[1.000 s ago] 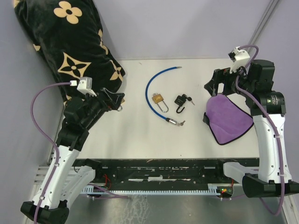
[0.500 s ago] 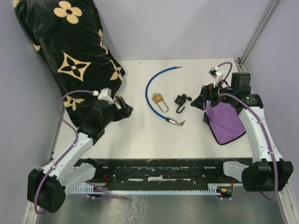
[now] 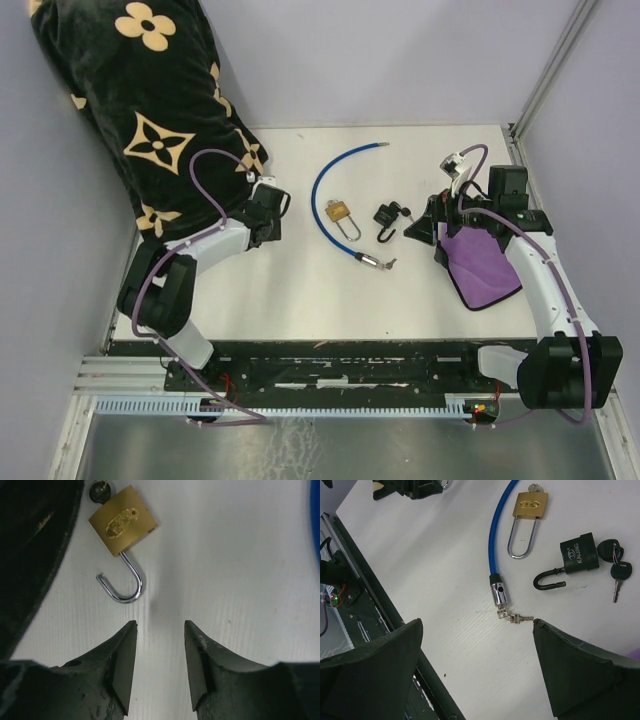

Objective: Lock with the key
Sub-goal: Pick up the lock from the center of the board.

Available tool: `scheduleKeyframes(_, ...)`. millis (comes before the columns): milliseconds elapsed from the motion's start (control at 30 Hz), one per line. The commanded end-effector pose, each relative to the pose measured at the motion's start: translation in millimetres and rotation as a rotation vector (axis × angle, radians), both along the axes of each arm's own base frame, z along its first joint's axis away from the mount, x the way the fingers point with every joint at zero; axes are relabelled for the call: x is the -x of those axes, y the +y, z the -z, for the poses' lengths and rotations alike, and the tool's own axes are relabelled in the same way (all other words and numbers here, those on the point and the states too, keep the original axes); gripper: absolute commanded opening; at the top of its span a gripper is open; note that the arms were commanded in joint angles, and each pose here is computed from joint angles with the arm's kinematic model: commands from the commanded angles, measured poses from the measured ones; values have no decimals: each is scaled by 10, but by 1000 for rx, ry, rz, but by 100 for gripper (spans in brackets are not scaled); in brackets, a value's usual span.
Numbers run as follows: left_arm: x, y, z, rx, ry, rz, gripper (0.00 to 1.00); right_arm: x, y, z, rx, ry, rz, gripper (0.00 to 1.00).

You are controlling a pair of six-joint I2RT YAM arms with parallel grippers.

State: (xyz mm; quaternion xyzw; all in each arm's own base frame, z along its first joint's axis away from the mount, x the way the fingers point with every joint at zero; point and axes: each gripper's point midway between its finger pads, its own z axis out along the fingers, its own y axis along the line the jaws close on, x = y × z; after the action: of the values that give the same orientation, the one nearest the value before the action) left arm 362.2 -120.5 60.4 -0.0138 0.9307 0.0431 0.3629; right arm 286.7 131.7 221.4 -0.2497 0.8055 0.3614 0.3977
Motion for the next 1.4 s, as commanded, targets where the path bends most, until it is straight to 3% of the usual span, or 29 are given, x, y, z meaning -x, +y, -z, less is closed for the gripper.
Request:
scheduleKeyframes(0,-341,150,-199,-55,-44,20,48,-84,14,-110,-8,-70,-31,99)
scheduleKeyframes(400,-546,153,39,20,35,42,44,-107,11,-61,-5,-45,-37,99)
scheduleKeyframes(1367,-314,220,528,46,179,36,26,-102,17,-46,-10,-36,-38,99)
